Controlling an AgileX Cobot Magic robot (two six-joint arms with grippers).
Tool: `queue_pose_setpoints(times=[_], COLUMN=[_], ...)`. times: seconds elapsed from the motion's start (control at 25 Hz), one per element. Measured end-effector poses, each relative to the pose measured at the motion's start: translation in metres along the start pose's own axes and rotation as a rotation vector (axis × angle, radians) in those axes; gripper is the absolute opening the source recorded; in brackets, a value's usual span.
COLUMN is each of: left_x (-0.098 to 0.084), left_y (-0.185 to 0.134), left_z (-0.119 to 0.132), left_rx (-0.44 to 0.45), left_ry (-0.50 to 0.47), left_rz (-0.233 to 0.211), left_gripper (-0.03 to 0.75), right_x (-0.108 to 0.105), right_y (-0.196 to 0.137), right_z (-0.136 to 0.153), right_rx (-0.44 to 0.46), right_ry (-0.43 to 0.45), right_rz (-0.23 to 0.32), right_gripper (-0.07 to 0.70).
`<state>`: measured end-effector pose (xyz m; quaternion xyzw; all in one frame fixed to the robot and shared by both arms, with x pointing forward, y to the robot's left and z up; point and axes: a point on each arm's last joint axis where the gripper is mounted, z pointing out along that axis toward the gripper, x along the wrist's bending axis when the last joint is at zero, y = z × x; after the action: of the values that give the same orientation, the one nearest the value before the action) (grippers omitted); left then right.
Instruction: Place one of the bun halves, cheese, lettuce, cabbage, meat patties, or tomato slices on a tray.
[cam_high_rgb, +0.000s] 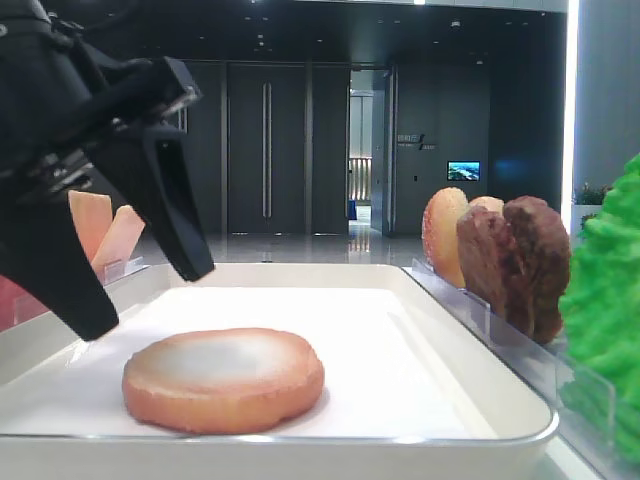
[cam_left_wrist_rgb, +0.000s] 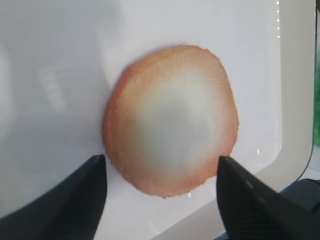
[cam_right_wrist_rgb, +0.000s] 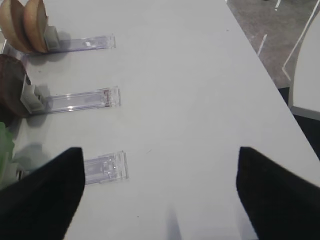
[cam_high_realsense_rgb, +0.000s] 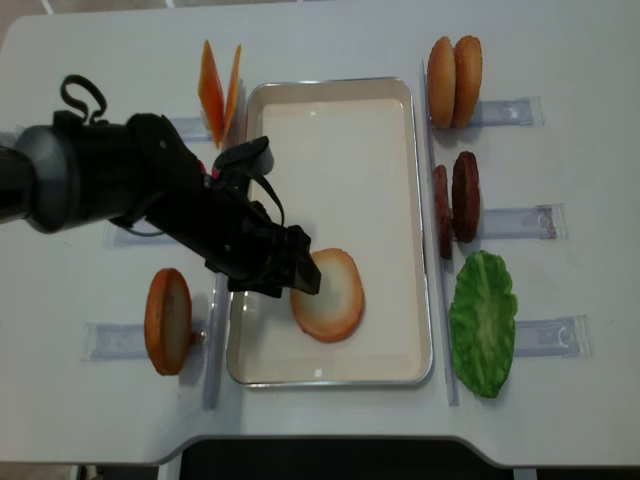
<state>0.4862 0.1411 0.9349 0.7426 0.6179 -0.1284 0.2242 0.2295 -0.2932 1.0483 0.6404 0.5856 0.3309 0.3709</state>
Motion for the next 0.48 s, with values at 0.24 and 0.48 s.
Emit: queue_pose_setpoints(times=[0.24,0.48], left_x=[-0.002,-0.014], left_y=[0.001,0.013], left_z=[-0.043,-0.086], left_rx=[-0.069,-0.136], left_ry=[0.014,0.035], left_rz=[0.014,0.080], left_gripper=[0.546,0.547], right_x=[0.000,0.000], right_y=[0.000,0.000], right_z=[0.000,0.000], right_rx=[0.000,0.000], right_ry=[0.000,0.000], right_rz=[0.000,0.000], right_gripper=[0.585,0.585])
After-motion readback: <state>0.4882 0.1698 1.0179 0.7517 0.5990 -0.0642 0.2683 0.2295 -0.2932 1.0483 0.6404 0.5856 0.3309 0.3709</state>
